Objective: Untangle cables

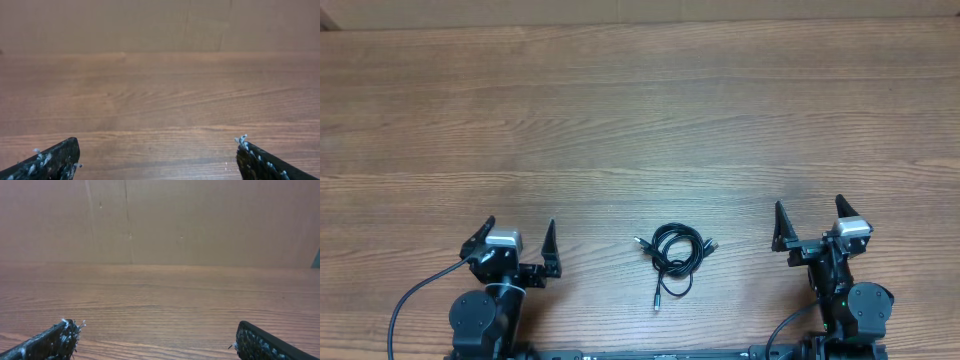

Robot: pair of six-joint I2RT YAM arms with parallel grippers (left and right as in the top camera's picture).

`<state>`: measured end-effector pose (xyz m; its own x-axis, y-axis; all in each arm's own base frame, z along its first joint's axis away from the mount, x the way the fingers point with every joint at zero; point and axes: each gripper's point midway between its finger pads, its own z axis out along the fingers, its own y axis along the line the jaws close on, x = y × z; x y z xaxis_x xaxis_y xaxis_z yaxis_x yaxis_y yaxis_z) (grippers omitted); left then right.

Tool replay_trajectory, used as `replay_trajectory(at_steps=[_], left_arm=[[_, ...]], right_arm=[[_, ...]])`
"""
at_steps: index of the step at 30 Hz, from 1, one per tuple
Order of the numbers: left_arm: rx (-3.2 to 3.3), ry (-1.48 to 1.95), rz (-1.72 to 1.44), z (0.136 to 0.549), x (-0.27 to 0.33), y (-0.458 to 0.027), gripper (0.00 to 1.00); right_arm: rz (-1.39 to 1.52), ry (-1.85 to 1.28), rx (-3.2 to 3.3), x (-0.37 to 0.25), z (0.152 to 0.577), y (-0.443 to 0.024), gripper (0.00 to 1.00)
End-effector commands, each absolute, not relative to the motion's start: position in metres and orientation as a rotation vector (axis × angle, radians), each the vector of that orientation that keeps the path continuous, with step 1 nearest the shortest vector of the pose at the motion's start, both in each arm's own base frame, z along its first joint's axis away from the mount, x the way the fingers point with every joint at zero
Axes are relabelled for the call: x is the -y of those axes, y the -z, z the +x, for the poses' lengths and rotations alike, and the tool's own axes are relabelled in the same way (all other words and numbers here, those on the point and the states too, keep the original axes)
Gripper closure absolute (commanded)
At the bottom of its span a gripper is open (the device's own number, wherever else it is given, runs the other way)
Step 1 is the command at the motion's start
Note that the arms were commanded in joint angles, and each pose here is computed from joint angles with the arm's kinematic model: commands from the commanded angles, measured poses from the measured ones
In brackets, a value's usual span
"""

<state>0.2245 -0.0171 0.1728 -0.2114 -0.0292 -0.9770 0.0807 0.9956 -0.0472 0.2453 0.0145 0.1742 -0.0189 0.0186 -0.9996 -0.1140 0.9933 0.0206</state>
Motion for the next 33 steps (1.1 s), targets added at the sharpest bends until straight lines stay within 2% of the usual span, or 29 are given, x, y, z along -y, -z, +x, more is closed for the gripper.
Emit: replay_trajectory(at_steps=[1,22,33], left_arm=[[-1.750,0.134,0.019,0.220,0.019,-0.190,0.00],[-1.771,0.030,-0.011,0.216,0.004,-0.192,0.00],[-1.787,0.102,0.047,0.214,0.018,-0.189,0.00]], right_arm=[[-0.075,-0.098,-1.582,-0.014,0.245,-0.172,0.00],[-0.076,-0.098,-1.582,-0.014,0.245,-0.172,0.00],[-0.075,-0.098,-1.582,-0.014,0.245,-0.172,0.00]])
